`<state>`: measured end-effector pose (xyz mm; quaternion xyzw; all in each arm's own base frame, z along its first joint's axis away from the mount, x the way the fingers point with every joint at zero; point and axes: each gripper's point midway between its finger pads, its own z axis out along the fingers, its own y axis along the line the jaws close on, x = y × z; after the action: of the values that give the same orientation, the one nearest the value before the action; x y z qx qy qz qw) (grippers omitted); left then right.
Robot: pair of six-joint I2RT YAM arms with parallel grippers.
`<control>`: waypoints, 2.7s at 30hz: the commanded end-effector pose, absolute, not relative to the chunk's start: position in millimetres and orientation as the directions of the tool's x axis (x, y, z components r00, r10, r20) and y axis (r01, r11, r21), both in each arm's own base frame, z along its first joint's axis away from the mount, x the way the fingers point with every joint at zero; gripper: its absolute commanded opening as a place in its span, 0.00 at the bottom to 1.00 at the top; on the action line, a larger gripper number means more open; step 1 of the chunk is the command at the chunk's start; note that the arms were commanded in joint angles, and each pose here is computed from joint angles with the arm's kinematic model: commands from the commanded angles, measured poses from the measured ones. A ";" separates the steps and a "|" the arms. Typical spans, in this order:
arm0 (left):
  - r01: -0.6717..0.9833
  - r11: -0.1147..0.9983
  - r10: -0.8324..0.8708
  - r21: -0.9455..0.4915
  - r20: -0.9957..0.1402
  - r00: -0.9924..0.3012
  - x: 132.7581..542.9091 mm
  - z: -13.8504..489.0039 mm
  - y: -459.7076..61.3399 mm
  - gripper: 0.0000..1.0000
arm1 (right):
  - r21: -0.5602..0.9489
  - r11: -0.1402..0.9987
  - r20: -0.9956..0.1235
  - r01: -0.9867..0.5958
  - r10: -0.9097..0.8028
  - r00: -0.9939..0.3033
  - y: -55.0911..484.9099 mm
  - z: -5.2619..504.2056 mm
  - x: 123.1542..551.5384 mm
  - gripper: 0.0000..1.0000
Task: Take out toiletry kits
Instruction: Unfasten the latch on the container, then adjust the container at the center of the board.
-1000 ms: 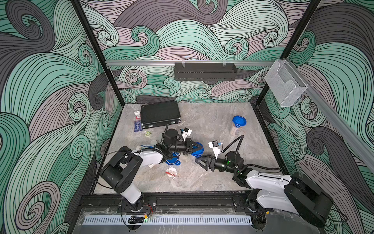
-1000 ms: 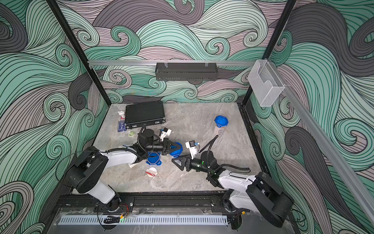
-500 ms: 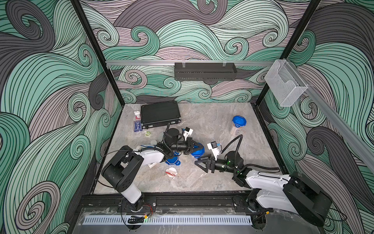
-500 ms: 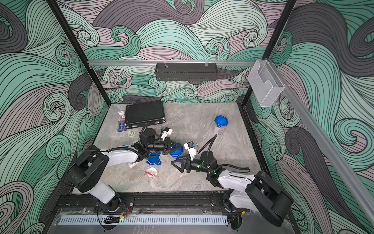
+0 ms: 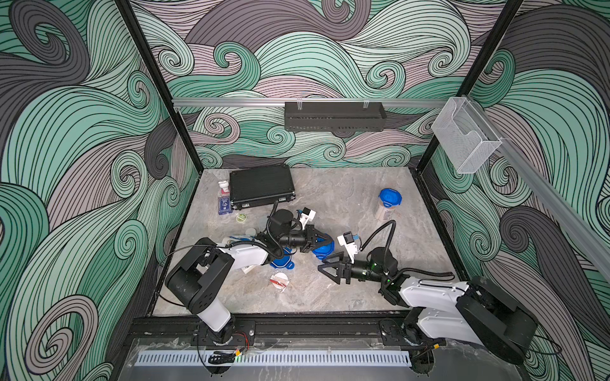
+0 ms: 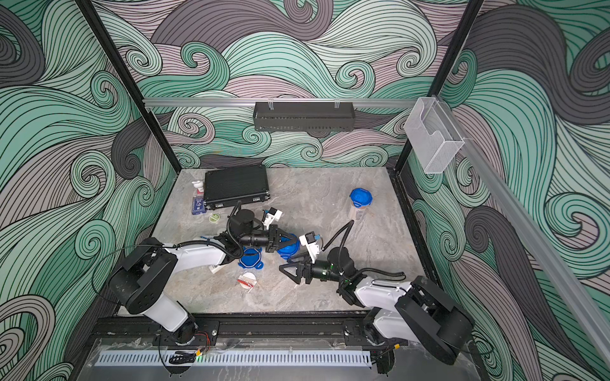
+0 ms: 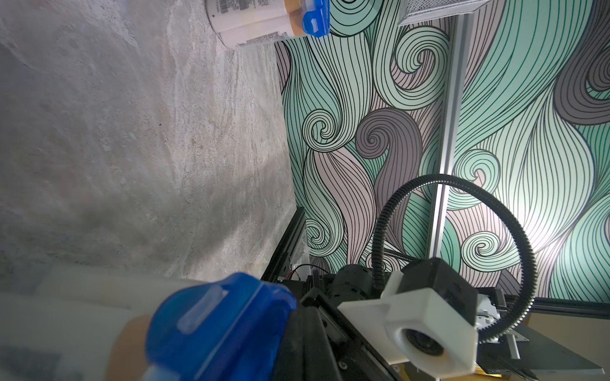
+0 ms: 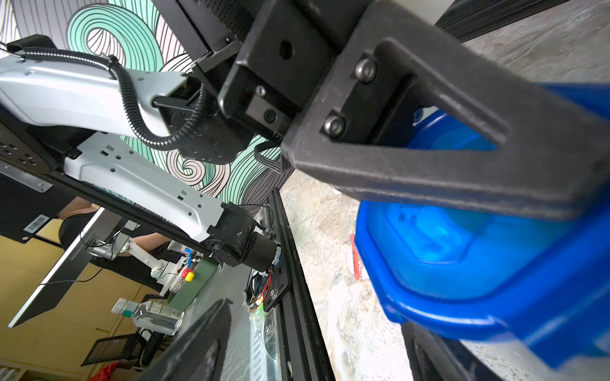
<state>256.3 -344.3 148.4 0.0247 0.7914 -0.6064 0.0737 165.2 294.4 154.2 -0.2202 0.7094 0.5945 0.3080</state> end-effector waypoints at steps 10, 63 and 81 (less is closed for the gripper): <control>-0.105 0.549 -0.080 -0.829 0.073 -0.994 222.8 37.9 -313.9 0.00 | 0.498 -0.053 -0.860 -0.866 0.101 -0.500 298.9 230.0 137.8 0.84; 0.251 0.577 0.151 -0.777 -0.201 -0.968 191.5 126.5 -288.4 0.11 | 0.639 0.642 -0.536 -0.423 -0.024 -0.844 248.7 177.1 253.2 0.66; 0.214 0.648 0.117 -0.731 -0.182 -0.976 237.5 105.0 -293.6 0.10 | 0.663 0.590 -0.505 -0.461 -0.103 -0.857 250.9 158.7 214.8 0.64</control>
<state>220.1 -292.5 94.2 0.0858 0.9070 -0.4109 0.0347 226.3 251.5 161.1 -0.1454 0.8689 0.4197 0.2182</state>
